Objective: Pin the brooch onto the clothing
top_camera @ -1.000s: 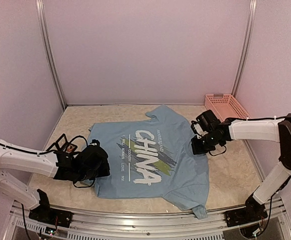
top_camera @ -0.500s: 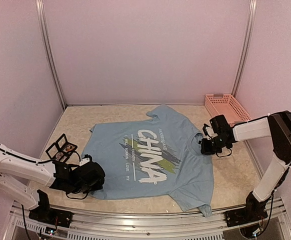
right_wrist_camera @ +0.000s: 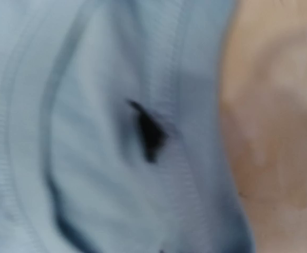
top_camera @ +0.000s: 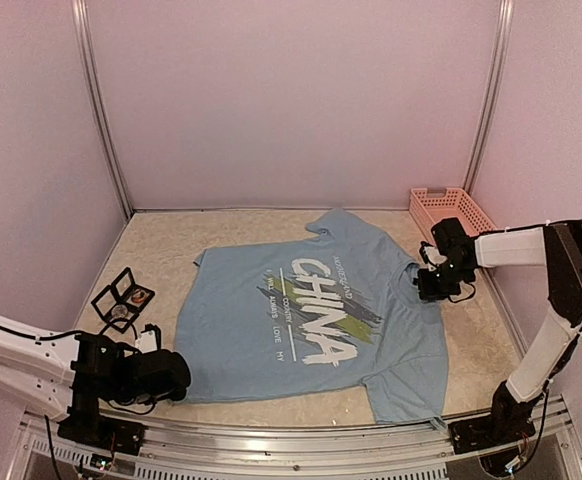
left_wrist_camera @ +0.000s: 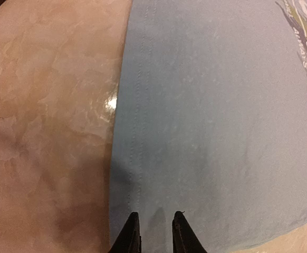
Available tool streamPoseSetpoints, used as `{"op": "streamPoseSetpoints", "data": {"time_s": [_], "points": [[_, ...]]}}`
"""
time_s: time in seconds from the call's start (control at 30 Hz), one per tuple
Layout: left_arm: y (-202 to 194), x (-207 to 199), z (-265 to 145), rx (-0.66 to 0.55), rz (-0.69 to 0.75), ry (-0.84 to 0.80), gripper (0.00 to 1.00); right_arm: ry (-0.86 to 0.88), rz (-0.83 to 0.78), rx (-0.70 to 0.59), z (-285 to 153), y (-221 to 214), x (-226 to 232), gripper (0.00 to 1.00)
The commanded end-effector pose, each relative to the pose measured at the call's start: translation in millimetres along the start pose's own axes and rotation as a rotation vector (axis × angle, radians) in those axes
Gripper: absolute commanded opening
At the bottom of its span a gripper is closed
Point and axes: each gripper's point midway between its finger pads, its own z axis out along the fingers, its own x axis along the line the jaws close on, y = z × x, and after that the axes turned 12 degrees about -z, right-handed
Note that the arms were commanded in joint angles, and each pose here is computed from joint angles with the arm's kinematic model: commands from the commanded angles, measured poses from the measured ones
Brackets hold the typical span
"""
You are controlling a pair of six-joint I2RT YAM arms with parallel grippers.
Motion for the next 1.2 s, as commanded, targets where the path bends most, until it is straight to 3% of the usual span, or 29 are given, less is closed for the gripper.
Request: {"op": "streamPoseSetpoints", "data": {"time_s": [0.0,0.1,0.23,0.37,0.47,0.7,0.8,1.0,1.1,1.17], "points": [[34.5,-53.6,-19.4,-0.138,0.057,-0.068,0.22,-0.055,-0.115,-0.046,-43.6,31.7,28.0,0.0],[48.6,-78.2,-0.7,-0.148,0.127,-0.063,0.22,0.009,-0.188,-0.091,-53.6,40.5,73.3,0.0],[57.7,-109.8,24.5,-0.117,0.201,-0.175,0.21,0.068,-0.283,-0.068,-35.0,28.1,118.5,0.0],[65.7,-93.7,51.7,-0.11,0.199,-0.093,0.18,0.094,-0.282,0.009,-8.2,6.1,129.9,0.0],[50.7,-74.5,61.3,-0.075,0.204,-0.046,0.17,0.102,-0.277,0.045,-0.4,-14.1,133.9,0.0],[4.9,-18.9,48.0,-0.024,0.151,0.019,0.18,0.081,-0.23,0.121,-3.6,-67.9,125.7,0.0],[2.6,-13.7,38.0,-0.028,0.143,0.004,0.18,0.087,-0.232,0.128,-8.8,-75.4,125.0,0.0],[68.8,-64.8,-4.1,-0.213,0.171,-0.088,0.21,0.082,-0.259,-0.003,-47.3,-31.0,133.7,0.0],[126.1,-69.1,-10.3,-0.312,0.125,-0.075,0.34,0.096,-0.257,-0.13,-74.5,0.3,142.3,0.15],[170.5,-50.2,-3.5,-0.375,0.06,-0.011,0.52,0.102,-0.262,-0.2,-87.9,13.7,144.7,0.21]]}}
